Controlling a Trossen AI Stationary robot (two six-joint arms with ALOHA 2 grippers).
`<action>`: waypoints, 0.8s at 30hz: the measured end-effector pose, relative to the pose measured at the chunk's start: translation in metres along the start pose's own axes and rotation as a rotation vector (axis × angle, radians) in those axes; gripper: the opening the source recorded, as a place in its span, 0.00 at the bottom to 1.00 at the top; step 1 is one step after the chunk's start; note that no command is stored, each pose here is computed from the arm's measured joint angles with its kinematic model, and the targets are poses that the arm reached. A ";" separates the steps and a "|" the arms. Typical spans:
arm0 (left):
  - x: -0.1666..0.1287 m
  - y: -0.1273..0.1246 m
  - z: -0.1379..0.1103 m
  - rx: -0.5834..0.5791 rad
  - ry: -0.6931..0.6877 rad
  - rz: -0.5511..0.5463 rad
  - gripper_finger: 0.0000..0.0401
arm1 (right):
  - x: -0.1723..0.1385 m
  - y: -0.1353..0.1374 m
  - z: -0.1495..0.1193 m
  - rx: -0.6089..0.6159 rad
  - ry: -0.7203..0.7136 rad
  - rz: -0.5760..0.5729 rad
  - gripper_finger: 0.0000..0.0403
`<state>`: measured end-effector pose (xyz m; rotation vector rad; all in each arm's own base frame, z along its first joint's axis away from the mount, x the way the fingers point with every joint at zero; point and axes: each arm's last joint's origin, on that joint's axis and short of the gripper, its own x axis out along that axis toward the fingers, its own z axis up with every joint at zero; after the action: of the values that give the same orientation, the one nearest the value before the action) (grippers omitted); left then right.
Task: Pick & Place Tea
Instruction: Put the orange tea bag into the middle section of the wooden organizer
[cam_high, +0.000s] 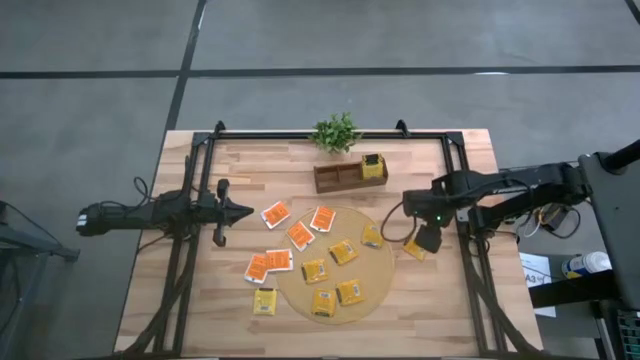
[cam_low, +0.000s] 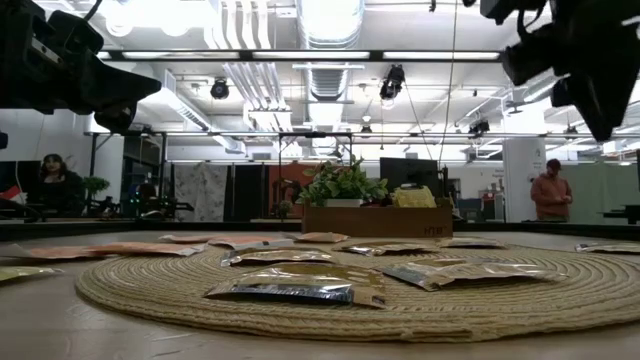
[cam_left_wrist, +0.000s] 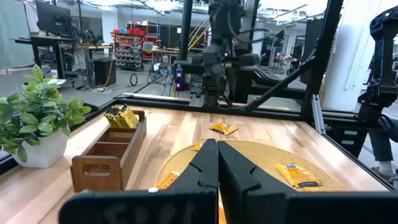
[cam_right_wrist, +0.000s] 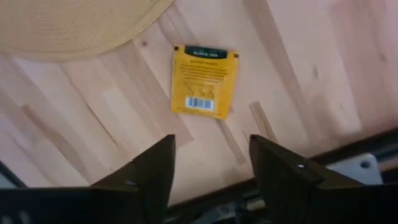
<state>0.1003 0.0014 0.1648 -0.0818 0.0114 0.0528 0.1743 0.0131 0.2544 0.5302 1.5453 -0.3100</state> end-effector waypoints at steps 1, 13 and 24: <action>0.000 0.000 0.000 0.000 0.000 0.000 0.00 | 0.004 0.001 0.000 0.000 -0.004 0.003 0.52; 0.000 0.000 0.000 0.000 0.000 0.000 0.00 | 0.044 0.014 0.008 0.054 -0.047 -0.030 0.65; 0.000 0.000 0.000 0.000 0.000 0.001 0.00 | 0.079 0.024 0.024 0.042 -0.016 -0.128 0.66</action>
<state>0.1003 0.0015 0.1649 -0.0818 0.0109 0.0534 0.2086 0.0328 0.1776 0.4609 1.5635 -0.4448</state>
